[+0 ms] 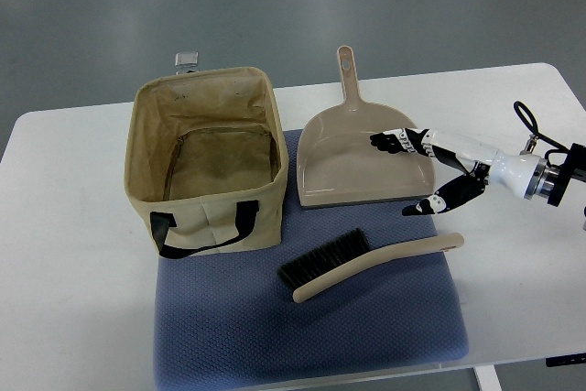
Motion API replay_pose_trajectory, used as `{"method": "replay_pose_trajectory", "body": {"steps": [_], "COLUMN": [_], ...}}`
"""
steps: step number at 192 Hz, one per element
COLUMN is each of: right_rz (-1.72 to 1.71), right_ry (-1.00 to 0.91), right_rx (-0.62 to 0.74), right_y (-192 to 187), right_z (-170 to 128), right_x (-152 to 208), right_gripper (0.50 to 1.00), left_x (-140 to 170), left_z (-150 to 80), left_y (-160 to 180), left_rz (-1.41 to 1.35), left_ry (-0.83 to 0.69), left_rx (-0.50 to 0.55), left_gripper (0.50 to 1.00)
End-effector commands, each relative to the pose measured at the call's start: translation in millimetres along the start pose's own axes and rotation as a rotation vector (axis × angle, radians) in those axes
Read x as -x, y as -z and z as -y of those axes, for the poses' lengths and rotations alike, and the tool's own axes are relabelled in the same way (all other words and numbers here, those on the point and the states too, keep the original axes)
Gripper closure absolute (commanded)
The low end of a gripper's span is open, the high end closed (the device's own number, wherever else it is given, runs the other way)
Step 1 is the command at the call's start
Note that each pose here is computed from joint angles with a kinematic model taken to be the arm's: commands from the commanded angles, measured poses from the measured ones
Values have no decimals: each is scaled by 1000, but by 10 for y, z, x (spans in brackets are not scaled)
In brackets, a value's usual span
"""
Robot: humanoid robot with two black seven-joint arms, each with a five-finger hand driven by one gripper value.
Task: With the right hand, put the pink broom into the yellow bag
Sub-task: 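Reach the right hand down toward the beige brush handle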
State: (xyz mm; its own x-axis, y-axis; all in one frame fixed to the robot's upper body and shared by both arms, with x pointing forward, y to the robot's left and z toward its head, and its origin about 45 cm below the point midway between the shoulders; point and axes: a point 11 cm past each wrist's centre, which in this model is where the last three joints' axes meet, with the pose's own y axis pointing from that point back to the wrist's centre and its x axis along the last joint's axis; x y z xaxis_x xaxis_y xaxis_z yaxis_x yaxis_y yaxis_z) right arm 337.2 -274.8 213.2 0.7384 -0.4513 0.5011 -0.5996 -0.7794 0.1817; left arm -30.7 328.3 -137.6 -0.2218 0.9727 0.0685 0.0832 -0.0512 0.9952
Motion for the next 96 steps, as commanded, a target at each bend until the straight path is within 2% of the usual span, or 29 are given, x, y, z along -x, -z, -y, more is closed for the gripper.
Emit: {"method": "replay_pose_trajectory", "body": {"steps": [1, 96], "right_rz": [-142, -334], "right_ry": [54, 88], "right_rx": [27, 102], "right_y": [16, -144], "right_z": [-26, -175], "right_x": [117, 246], "right_gripper": [574, 574], "left_x": [-2, 3], "left_z": [0, 0], "left_y": [-2, -1], "left_rz": [0, 0], "left_ry": [0, 1], "left_rx": [0, 0], "left_gripper": [500, 500]}}
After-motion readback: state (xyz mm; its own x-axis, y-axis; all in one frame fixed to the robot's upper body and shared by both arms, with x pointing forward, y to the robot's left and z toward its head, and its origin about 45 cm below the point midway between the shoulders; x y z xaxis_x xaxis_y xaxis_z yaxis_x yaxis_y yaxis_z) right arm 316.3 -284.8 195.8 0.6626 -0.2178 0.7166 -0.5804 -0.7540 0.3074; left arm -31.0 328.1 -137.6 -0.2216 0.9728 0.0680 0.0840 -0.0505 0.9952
